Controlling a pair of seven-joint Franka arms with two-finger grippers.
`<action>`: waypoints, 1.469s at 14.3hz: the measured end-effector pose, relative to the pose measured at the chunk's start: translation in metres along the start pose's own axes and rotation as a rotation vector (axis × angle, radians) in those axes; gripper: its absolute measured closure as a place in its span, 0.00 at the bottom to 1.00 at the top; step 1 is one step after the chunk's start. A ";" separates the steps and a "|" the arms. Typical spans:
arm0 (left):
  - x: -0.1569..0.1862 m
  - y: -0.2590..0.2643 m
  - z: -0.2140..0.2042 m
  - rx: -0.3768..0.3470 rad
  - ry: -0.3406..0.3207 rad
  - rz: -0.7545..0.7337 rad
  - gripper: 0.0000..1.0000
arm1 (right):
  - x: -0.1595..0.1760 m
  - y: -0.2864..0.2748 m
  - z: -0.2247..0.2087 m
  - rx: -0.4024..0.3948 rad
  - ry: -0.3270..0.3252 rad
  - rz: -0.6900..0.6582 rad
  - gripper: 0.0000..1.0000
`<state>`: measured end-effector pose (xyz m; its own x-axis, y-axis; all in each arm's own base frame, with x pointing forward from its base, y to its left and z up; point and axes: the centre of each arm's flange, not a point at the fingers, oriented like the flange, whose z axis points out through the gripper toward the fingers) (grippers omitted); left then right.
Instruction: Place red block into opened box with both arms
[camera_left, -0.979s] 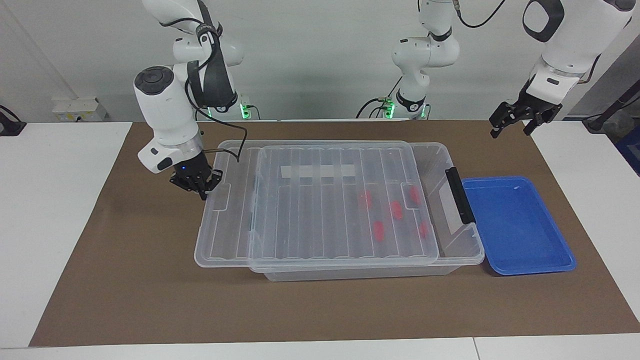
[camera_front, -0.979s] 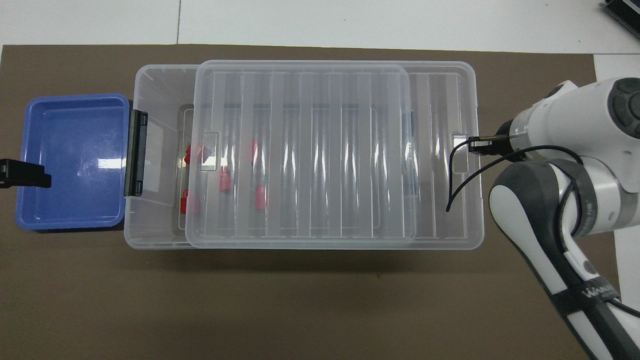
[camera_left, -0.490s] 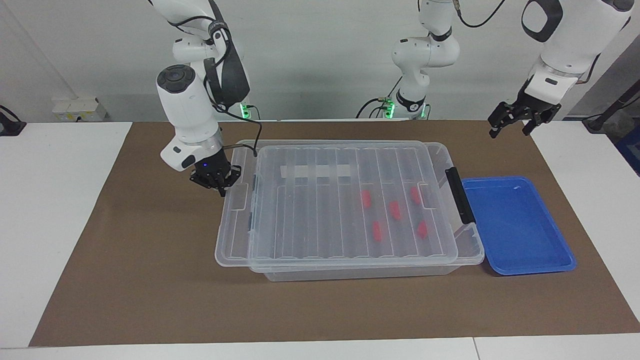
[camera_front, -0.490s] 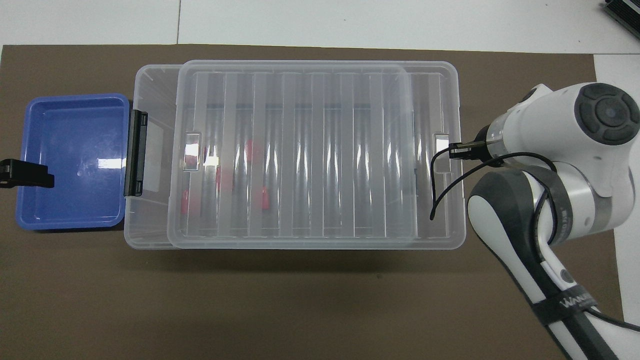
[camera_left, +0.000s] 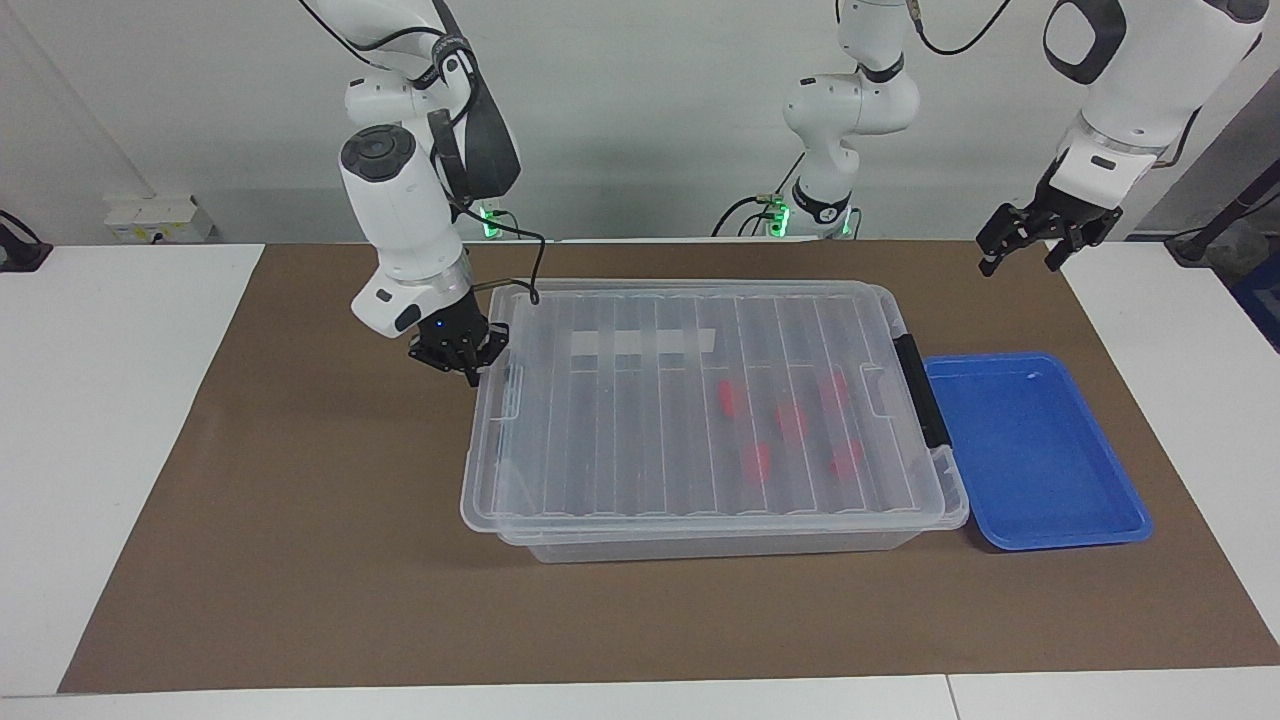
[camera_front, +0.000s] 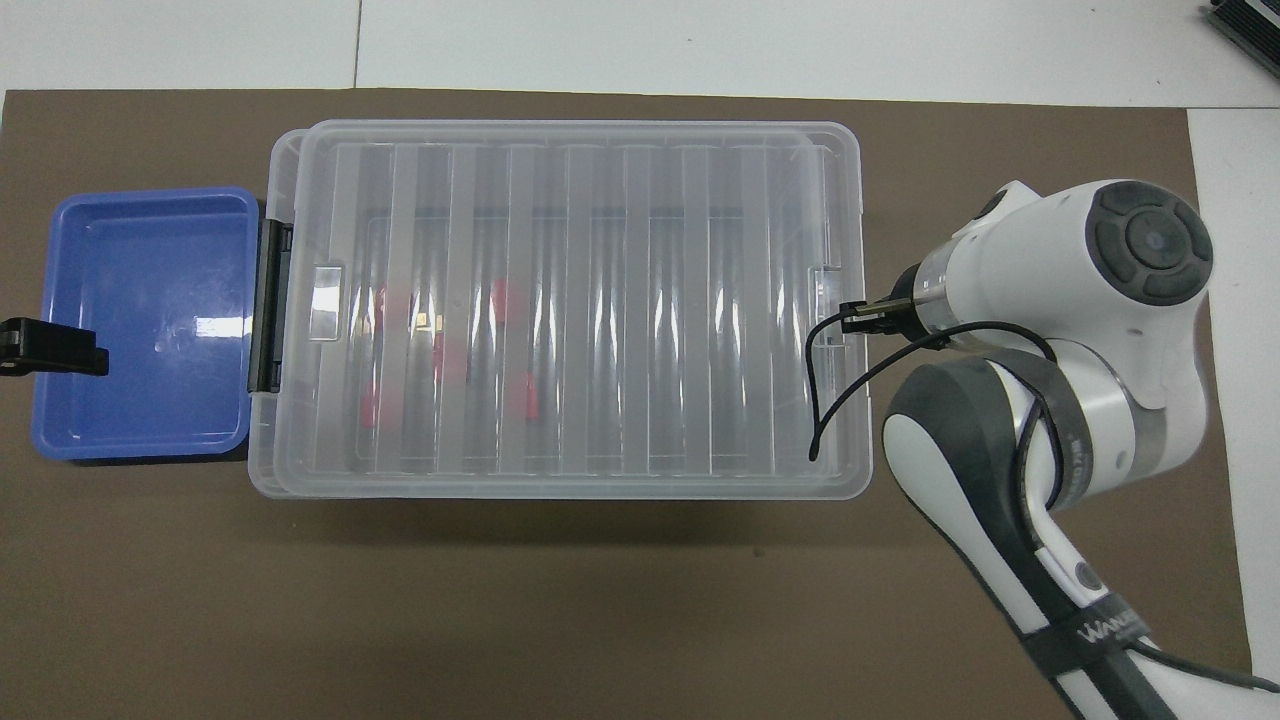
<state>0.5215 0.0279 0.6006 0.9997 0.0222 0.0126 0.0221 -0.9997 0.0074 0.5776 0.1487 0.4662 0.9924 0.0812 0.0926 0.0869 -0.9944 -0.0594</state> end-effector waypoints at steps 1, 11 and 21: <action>0.000 -0.002 0.000 0.000 0.000 -0.003 0.00 | 0.000 0.000 0.000 0.000 0.000 -0.001 0.99; 0.000 -0.004 0.000 -0.001 0.000 -0.008 0.00 | -0.002 -0.012 0.001 0.003 -0.001 -0.020 0.99; 0.000 -0.004 0.000 -0.001 0.000 -0.008 0.00 | -0.005 -0.013 0.000 0.000 -0.018 -0.022 0.99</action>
<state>0.5213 0.0324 0.6005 0.9995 0.0303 0.0125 0.0302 -0.9995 0.0082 0.5717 0.1612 0.4665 0.9916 0.1042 0.0762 0.1087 -0.9924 -0.0579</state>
